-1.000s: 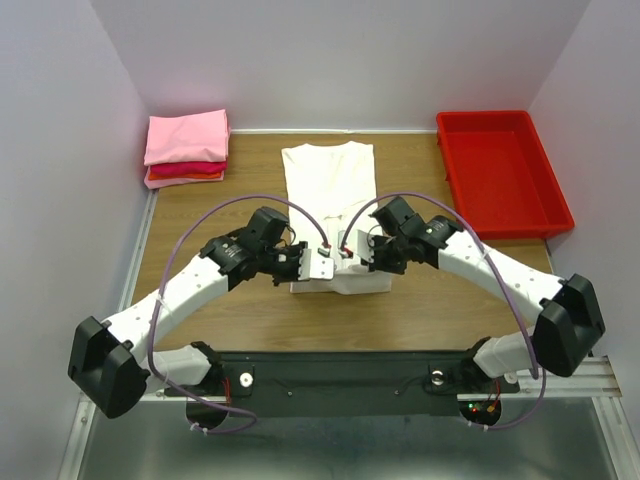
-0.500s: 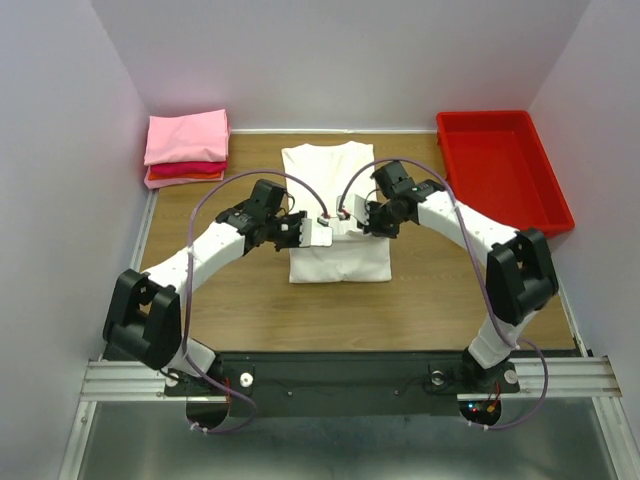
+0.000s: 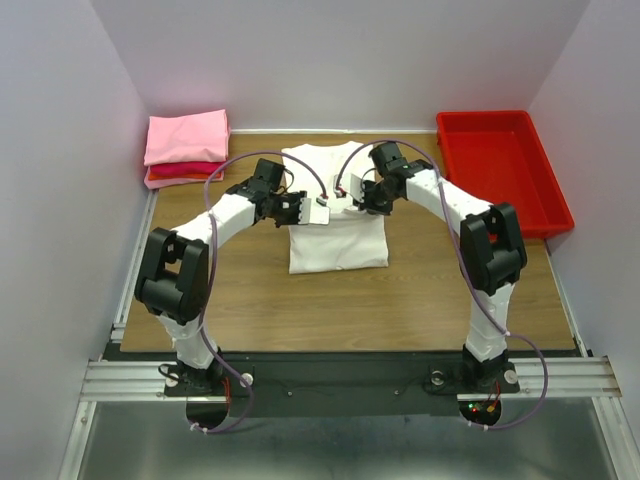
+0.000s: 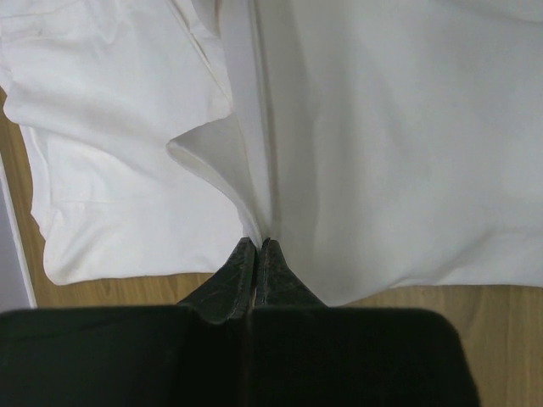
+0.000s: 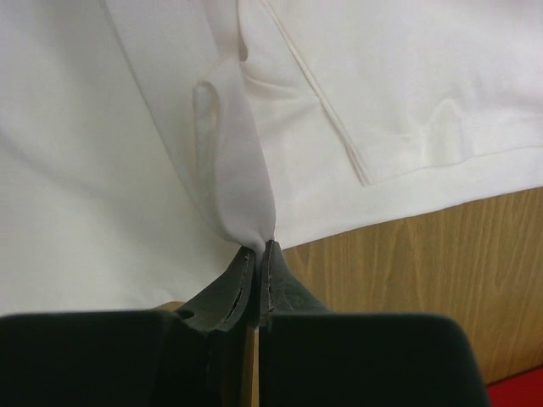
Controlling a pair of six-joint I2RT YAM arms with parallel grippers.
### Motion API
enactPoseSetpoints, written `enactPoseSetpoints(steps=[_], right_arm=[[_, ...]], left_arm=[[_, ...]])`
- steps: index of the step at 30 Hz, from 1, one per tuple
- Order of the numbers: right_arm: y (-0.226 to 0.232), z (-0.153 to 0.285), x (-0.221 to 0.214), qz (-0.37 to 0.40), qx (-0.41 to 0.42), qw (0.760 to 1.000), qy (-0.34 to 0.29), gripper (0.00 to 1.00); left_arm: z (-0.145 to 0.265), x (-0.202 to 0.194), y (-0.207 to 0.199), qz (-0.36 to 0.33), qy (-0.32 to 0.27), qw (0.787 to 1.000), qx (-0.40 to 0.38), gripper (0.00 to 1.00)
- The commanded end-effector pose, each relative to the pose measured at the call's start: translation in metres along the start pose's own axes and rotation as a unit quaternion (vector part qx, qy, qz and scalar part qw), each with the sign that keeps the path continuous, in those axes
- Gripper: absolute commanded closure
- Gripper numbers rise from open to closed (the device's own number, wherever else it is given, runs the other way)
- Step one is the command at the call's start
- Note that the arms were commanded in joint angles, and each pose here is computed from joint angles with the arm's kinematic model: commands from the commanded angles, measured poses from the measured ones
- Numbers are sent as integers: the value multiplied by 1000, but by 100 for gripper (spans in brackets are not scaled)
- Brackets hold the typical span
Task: Fold and stack the t-shirts
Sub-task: Fold the tshirt
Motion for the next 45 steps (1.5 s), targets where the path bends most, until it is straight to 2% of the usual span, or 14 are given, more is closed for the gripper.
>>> enactPoseSetpoints(steps=[1, 10, 18, 23, 26, 27, 29, 30, 31, 36, 39, 41, 44, 45], right_arm=[[-23, -3, 5, 10, -20, 1000, -10, 100], [-42, -13, 2, 6, -30, 1000, -8, 99], [-49, -16, 7, -5, -37, 999, -16, 99], [-52, -24, 5, -6, -38, 999, -14, 99], [-60, -29, 7, -21, -53, 998, -14, 88], [-65, -28, 9, -26, -60, 998, -17, 70], [-79, -18, 19, -47, -85, 995, -35, 47], [-85, -12, 24, -56, -96, 993, -44, 45], [-91, -6, 29, -66, -106, 991, -53, 41], [-107, 56, 66, -130, -155, 971, -125, 33], [-93, 70, 67, -172, -142, 965, -140, 35], [-67, 75, 59, -207, -108, 962, -142, 38], [-25, 68, 37, -280, -38, 952, -118, 42], [-15, 67, 33, -300, -24, 947, -113, 44]], left_arm=[[1, 0, 23, -28, -9, 999, 19, 96], [-14, -20, 26, -21, 0, 1000, 18, 90], [-16, -27, 29, -13, 1, 1000, 22, 91], [-19, -34, 32, -12, 12, 1000, 26, 83], [-21, -41, 37, 2, 22, 999, 32, 70], [-22, -45, 39, 16, 24, 999, 36, 63], [-17, -49, 51, 31, 25, 998, 53, 61], [-11, -53, 57, 43, 26, 997, 63, 61], [-6, -55, 64, 50, 25, 996, 75, 52], [46, -50, 107, 134, 3, 978, 158, 52], [63, -38, 101, 205, -17, 964, 170, 53], [63, -25, 79, 254, -46, 956, 140, 55], [51, -12, 43, 392, -81, 912, 94, 55], [48, -7, 33, 445, -91, 887, 77, 54]])
Point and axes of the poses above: each gripper's point midway between its finger pads, its own z axis back along the fingers, its own y axis along the line the jaws close on, x = y × z, the point moved 5 cm from there along z, back along the fingers, and after that the axes turned 14 degrees about -z, right-handed, at the moved point
